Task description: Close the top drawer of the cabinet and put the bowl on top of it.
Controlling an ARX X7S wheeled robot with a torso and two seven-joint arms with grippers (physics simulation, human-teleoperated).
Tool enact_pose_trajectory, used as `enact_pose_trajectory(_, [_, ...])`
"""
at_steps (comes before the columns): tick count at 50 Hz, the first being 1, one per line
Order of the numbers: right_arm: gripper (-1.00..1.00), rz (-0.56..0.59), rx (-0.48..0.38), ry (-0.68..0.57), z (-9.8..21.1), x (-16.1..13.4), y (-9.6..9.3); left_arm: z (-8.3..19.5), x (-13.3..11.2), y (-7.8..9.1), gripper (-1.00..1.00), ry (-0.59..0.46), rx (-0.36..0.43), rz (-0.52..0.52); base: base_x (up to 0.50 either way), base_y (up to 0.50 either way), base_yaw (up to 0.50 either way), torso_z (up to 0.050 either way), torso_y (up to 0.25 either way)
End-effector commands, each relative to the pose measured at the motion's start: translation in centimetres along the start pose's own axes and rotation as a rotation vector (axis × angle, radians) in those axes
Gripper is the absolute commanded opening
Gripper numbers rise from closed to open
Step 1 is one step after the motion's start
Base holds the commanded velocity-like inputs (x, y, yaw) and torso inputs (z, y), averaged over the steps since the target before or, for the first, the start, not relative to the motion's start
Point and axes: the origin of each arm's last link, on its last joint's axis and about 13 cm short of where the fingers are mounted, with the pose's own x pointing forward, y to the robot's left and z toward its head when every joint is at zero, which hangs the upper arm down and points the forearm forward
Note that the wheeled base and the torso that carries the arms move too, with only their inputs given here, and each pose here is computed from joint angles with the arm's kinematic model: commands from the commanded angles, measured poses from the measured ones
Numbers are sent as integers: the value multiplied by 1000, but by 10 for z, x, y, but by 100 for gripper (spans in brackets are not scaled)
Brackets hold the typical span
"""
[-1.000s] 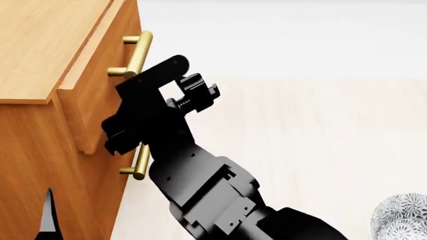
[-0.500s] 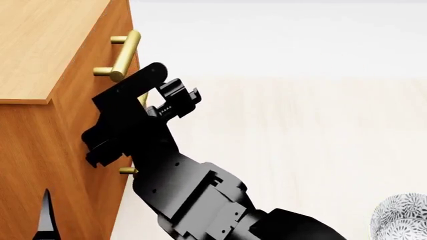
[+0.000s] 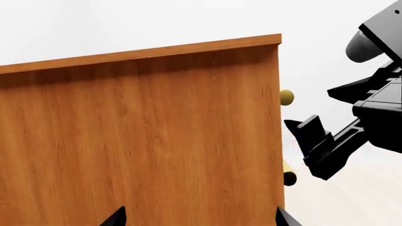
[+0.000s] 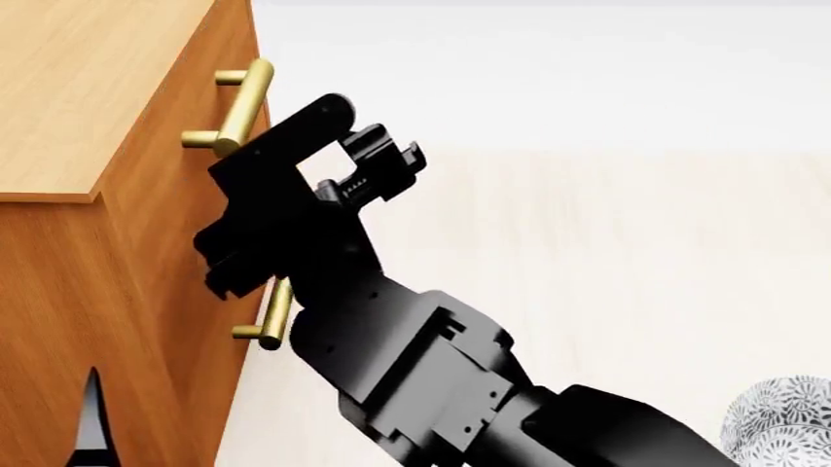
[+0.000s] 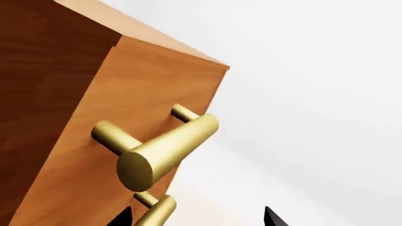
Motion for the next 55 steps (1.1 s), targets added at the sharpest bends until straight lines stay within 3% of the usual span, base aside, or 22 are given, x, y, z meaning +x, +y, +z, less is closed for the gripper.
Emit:
enact_pose_trajectory(1, [100, -87, -38, 8, 2, -11, -33, -1, 1, -3, 100, 0, -2, -8, 0, 0, 0, 0, 0])
enact_pose_trajectory(14, [100, -187, -81, 15, 8, -33, -70, 1, 1, -8, 100, -4, 1, -25, 0, 0, 0, 0, 0])
enact_pose_trajectory(23, [100, -258, -249, 38, 22, -62, -102, 1, -1, -7, 100, -4, -4, -23, 0, 0, 0, 0, 0])
enact_pose_trajectory(34, [100, -344, -339, 108, 14, -105, -135, 1, 0, -6, 100, -9, -13, -30, 0, 0, 0, 0, 0])
enact_pose_trajectory(55, [100, -419, -419, 202, -3, -181, -160, 2, -2, -6, 100, -10, -16, -29, 0, 0, 0, 0, 0])
